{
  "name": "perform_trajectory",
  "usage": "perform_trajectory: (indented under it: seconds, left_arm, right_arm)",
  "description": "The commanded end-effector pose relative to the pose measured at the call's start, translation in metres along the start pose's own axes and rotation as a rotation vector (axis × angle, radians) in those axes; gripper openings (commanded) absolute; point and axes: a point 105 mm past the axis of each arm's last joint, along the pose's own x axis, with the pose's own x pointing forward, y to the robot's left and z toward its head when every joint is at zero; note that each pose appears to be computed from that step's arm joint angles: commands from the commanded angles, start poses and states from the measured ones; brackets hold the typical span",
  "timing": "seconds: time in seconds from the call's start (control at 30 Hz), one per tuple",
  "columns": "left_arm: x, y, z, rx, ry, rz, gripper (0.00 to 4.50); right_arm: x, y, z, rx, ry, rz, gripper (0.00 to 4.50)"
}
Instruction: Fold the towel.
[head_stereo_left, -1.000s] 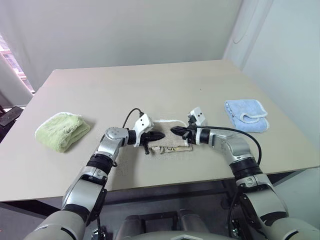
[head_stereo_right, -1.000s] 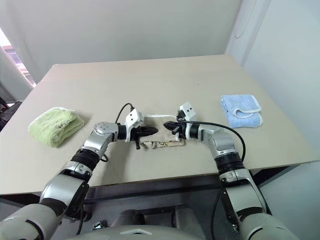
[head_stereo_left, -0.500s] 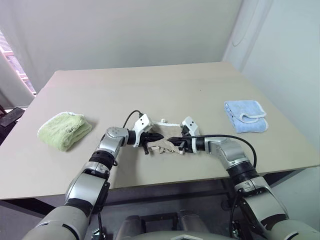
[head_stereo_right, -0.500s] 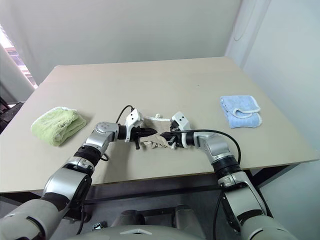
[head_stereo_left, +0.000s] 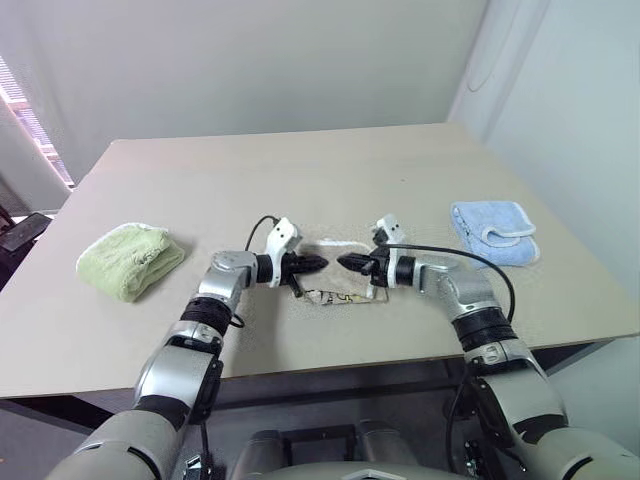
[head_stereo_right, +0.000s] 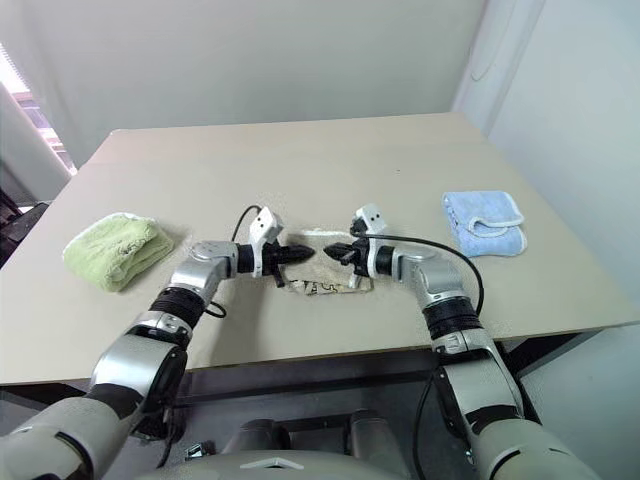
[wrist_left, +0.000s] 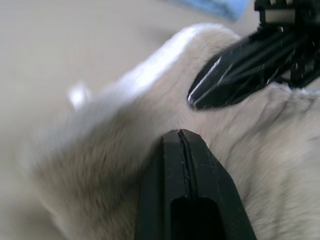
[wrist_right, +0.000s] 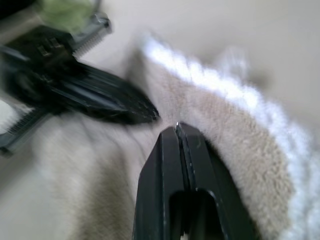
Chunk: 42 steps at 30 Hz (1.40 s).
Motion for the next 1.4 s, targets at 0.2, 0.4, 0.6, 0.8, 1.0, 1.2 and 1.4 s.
perform_trajectory:
  seconds: [0.2, 0.4, 0.6, 0.8, 1.0, 1.2, 1.4]
  left_arm:
    - [0.000, 0.007, 0.034, 0.034, -0.101, 0.018, 0.00]
    - [-0.020, 0.012, 0.048, 0.039, -0.140, 0.002, 1.29]
    - [-0.061, 0.001, 0.058, 0.117, -0.133, -0.035, 2.47]
    - [-0.087, -0.022, 0.044, 0.227, -0.056, -0.036, 2.47]
    - [-0.096, -0.048, 0.038, 0.327, -0.019, -0.073, 2.47]
    - [-0.101, -0.049, 0.033, 0.317, -0.002, -0.065, 2.47]
    - [-0.101, -0.044, 0.026, 0.328, 0.027, -0.048, 2.47]
  right_arm:
    - [0.000, -0.001, 0.022, -0.017, -0.058, 0.002, 0.37]
    - [-0.016, 0.003, 0.045, 0.045, -0.135, 0.052, 2.29]
    - [-0.054, -0.007, 0.073, 0.290, -0.172, 0.084, 4.47]
    - [-0.081, -0.018, 0.078, 0.602, -0.114, 0.100, 4.47]
    - [-0.084, -0.024, 0.056, 0.753, -0.009, 0.057, 4.47]
    - [-0.082, -0.025, 0.039, 0.785, 0.056, 0.039, 4.47]
    - [-0.061, -0.015, 0.013, 0.795, 0.152, 0.059, 4.47]
